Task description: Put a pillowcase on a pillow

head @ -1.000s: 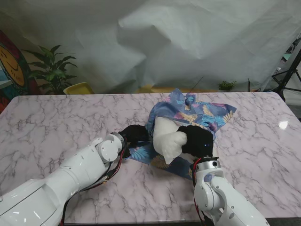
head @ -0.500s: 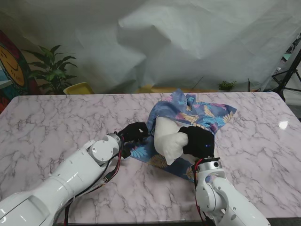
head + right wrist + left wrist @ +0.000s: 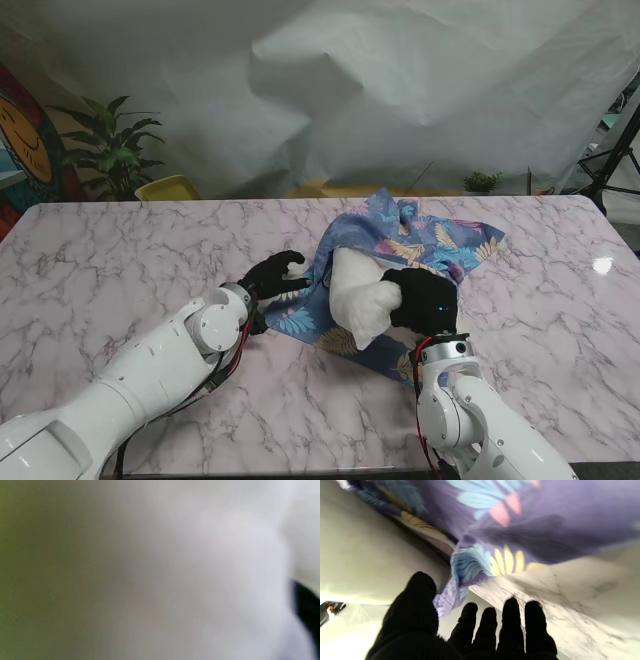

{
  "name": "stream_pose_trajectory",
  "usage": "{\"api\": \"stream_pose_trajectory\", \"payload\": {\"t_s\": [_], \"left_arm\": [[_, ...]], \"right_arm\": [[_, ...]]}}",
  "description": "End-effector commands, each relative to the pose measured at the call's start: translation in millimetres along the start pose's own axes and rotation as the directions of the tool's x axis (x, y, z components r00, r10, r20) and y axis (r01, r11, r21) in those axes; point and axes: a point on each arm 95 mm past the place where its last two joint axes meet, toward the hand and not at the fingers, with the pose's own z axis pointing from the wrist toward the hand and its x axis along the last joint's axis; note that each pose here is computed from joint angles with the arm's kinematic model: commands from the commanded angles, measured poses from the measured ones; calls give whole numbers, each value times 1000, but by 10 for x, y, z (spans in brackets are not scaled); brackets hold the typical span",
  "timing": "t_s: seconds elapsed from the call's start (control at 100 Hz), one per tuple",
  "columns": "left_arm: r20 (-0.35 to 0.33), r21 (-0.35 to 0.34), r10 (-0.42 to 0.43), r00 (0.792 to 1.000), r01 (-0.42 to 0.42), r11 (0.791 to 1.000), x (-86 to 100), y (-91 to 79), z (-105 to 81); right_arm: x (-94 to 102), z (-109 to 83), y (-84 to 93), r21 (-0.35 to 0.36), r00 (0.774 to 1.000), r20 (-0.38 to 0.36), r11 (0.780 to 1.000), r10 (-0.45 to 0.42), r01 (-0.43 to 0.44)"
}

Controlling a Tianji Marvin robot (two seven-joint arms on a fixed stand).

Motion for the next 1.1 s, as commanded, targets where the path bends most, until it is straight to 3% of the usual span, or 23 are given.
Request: {"api": "stream_pose_trajectory", "payload": {"t_s": [0.0,0.2,0.5,0.63,0.88,1.09], "left_arm": [[9,-15,-26,1000,26,1000,-11,-58,74],[4,-38,36,999,-36,999,39,66,240],[-44,-117,11,999,-16,993,208,170,371],[-38,-139,69,997,-73,988,222,199,389],[47,-84,190,981,-186,979,166,273,419],[64,-23,69,996,-68,997,161,310,411]], "right_arm": [[13,-2,12,0,1000,0,1000,0,0],[32,-18,11,3,1000,-10,1000,0,0],[169,-59,28,-31,997,-63,999,43,-45],[214,-78,53,-52,996,-79,997,49,-53],[262,-100,102,-81,994,-90,994,61,-68],[269,-116,117,-81,994,-95,995,48,-55]]}}
